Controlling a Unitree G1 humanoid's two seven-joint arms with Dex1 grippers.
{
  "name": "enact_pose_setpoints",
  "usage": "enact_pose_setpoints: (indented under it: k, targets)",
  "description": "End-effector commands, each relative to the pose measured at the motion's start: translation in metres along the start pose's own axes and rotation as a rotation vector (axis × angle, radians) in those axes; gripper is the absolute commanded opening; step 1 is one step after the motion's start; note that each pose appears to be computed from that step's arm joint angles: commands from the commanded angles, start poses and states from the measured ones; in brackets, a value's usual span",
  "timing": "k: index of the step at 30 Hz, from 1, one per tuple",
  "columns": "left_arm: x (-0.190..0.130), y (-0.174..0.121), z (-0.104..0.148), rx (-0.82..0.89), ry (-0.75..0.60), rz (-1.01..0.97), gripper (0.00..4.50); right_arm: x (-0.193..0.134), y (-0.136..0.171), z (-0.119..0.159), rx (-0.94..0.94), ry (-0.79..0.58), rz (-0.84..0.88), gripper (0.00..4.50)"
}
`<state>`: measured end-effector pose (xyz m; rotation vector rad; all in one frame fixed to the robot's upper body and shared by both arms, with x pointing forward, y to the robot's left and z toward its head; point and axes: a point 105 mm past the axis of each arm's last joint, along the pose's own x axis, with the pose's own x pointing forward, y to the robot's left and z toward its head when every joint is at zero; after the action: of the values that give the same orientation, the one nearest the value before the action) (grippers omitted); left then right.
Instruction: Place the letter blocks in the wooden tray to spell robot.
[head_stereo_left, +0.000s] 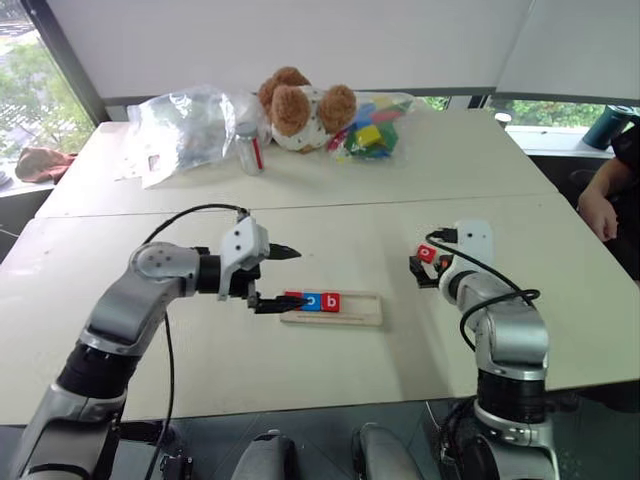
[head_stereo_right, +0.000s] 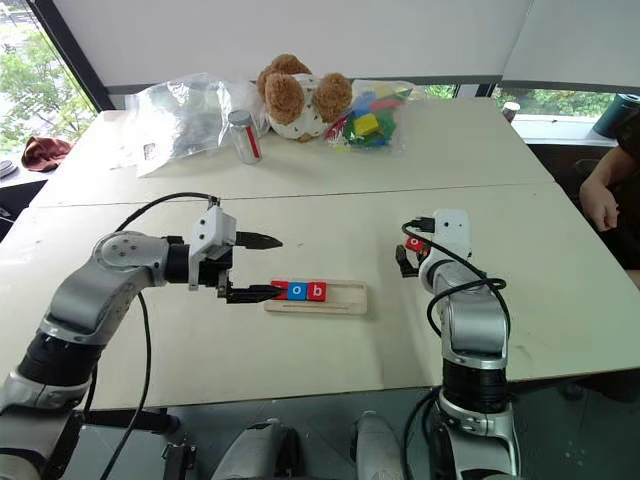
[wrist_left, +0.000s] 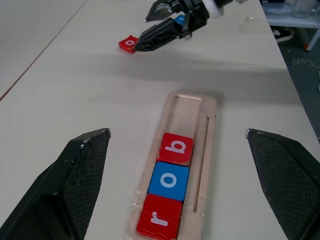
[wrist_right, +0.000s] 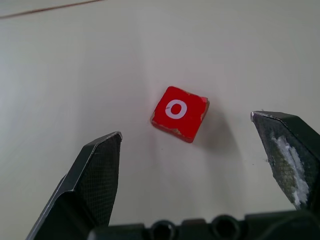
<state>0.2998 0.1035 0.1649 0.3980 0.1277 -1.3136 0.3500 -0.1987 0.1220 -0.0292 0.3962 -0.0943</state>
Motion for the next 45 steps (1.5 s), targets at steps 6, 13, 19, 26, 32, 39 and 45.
enact_pose_setpoints:
  k: [6,13,19,26,32,39,45]
  targets:
    - [0.002,0.001,-0.003,0.025,0.007,0.012,4.5,0.004,0.013,-0.003,0.086,0.012,-0.066,4.46]
    - [0.003,-0.003,-0.006,0.016,0.009,0.028,4.5,0.031,0.022,-0.009,0.079,0.04,-0.068,4.23]
    - [0.0,-0.003,-0.008,0.013,0.016,0.042,4.5,0.039,0.024,-0.013,0.052,0.052,-0.062,1.68]
    - [0.003,-0.004,-0.009,0.018,0.021,0.037,4.5,0.028,0.016,-0.003,-0.028,0.002,-0.057,1.17]
    - [-0.001,-0.004,-0.008,0.024,0.028,-0.002,4.5,-0.026,0.011,-0.003,-0.114,-0.011,0.015,1.17]
    - [0.003,-0.006,-0.008,0.032,0.035,-0.053,4.5,-0.051,0.018,-0.038,-0.001,0.139,0.032,1.17]
    - [0.006,-0.004,-0.009,0.039,0.034,-0.059,4.5,-0.047,0.03,-0.049,0.059,0.194,0.046,1.17]
